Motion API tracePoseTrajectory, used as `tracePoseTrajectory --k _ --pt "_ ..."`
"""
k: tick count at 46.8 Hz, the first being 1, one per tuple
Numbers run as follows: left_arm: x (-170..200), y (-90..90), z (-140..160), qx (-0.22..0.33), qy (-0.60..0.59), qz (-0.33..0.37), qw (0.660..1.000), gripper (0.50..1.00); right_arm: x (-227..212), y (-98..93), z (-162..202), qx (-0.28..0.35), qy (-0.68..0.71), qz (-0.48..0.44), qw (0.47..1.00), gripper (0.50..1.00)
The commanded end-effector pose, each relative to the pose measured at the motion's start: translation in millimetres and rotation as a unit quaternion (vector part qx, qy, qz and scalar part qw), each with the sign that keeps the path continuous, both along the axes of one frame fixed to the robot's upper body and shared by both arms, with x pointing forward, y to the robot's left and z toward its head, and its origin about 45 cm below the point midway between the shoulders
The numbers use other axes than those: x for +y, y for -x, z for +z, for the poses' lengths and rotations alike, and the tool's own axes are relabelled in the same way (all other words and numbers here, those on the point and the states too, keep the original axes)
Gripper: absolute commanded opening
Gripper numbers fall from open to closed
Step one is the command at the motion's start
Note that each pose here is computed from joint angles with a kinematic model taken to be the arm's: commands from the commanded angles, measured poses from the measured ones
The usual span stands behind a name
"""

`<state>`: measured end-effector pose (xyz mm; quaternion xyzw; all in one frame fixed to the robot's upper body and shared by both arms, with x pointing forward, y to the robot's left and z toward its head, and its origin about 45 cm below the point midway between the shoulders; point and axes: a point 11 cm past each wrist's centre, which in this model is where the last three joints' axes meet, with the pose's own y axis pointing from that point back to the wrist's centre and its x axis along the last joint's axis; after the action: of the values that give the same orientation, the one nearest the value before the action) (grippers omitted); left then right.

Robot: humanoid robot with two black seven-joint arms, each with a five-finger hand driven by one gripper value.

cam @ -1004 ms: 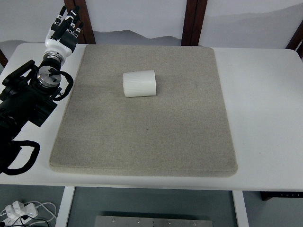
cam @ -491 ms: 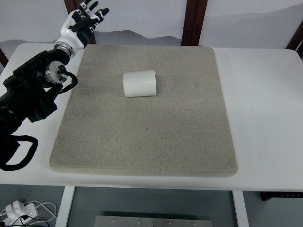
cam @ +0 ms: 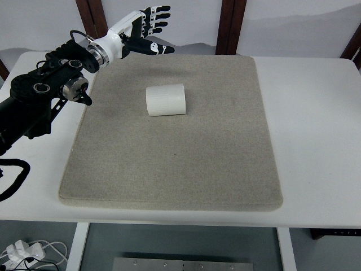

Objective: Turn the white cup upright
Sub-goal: 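Lower the left hand over the lying white cup, fingers reaching down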

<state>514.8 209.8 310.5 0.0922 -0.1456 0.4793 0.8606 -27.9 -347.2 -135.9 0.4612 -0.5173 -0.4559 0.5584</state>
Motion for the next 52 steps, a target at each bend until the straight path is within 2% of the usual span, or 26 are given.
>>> tracePoseTrajectory --k 1,6,14,37,52 --pt "-6 8.1 -3 -0.011 -0.071 -0.034 0.997 0.992 0 0.0 0 0.000 0.000 0.000 1.000 0.952" --pt "-13 20.8 5 -0.027 -0.138 -0.075 0.987 0.992 0 0.0 0 0.000 0.000 0.000 1.000 0.952" --pt "-18 32.0 -1 -0.014 -0.201 -0.079 0.976 0.986 0 0.0 0 0.000 0.000 0.000 1.000 0.952" --pt "-28 33.5 -10 0.016 -0.326 -0.082 0.942 0.973 0 0.0 0 0.000 0.000 0.000 1.000 0.952" --pt "-28 36.6 -22 0.029 -0.349 -0.087 0.933 0.973 0 0.0 0 0.000 0.000 0.000 1.000 0.952"
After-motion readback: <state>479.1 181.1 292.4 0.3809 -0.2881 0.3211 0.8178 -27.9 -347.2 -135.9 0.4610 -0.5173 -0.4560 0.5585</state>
